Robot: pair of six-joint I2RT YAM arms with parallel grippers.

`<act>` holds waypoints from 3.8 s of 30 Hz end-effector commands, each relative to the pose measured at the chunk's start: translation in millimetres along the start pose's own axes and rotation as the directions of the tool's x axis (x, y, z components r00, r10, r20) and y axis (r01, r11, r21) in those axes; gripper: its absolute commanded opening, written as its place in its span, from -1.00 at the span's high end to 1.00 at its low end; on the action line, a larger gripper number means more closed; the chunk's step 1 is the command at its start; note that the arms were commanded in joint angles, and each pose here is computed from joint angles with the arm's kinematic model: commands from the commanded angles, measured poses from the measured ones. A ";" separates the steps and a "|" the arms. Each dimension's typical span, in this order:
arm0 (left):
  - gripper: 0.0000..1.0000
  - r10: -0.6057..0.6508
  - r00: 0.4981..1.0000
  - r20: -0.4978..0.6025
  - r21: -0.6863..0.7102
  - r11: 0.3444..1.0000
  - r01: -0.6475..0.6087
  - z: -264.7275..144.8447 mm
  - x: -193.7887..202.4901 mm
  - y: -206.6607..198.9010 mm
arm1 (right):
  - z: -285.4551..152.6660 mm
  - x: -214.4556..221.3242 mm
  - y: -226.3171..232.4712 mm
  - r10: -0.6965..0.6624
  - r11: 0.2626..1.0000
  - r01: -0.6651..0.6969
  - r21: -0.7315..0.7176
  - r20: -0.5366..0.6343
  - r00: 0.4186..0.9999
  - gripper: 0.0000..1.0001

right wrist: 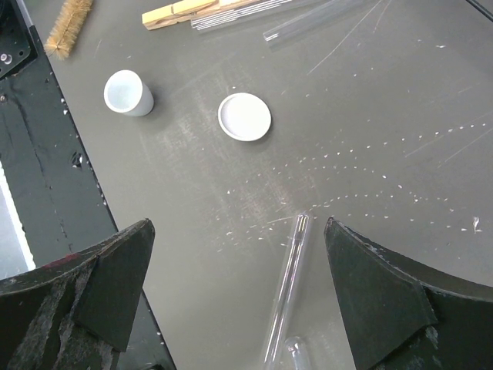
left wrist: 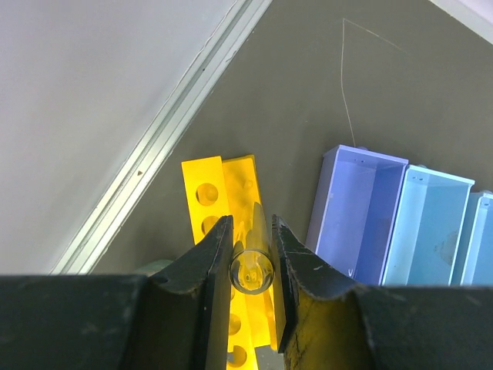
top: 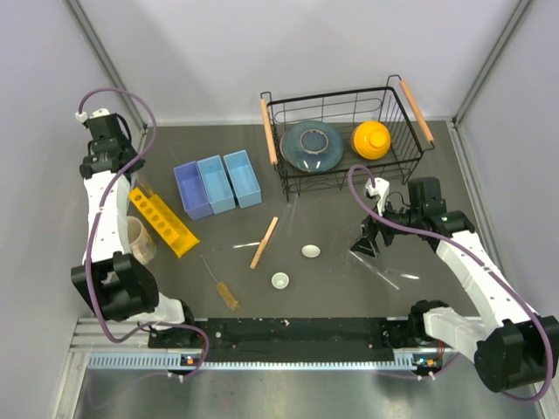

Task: Organize the chemistry lab equipment

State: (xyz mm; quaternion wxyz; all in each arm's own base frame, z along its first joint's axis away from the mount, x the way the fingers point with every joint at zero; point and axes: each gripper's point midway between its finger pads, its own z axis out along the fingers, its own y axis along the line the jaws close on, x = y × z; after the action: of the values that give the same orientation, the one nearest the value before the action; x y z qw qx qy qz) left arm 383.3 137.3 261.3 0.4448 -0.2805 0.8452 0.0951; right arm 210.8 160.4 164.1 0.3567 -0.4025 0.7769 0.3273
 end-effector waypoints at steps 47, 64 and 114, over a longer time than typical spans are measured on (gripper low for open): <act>0.79 -0.004 0.998 0.065 0.001 1.000 0.004 22.2 -29.7 -5.3 | 4.0 -1.8 -0.6 -0.007 1.000 0.008 -0.028 0.015 1.000 -0.86; 0.79 -0.009 0.997 0.076 -0.007 1.000 0.010 21.6 -28.5 -1.9 | 4.6 -0.9 -0.7 -0.006 1.000 0.006 -0.031 0.012 1.000 -0.86; -0.87 -0.106 0.979 0.172 0.240 0.969 0.063 -62.6 -17.6 -22.0 | -3.3 0.7 0.7 -0.116 0.993 0.117 -0.009 0.038 0.992 -0.86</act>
State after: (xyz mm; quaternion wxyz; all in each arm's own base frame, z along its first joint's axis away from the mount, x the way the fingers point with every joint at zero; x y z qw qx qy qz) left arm 377.8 120.5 275.3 0.4981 -0.2645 0.8245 0.0461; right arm 211.2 158.7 157.5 0.3538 -0.4147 0.7727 0.3253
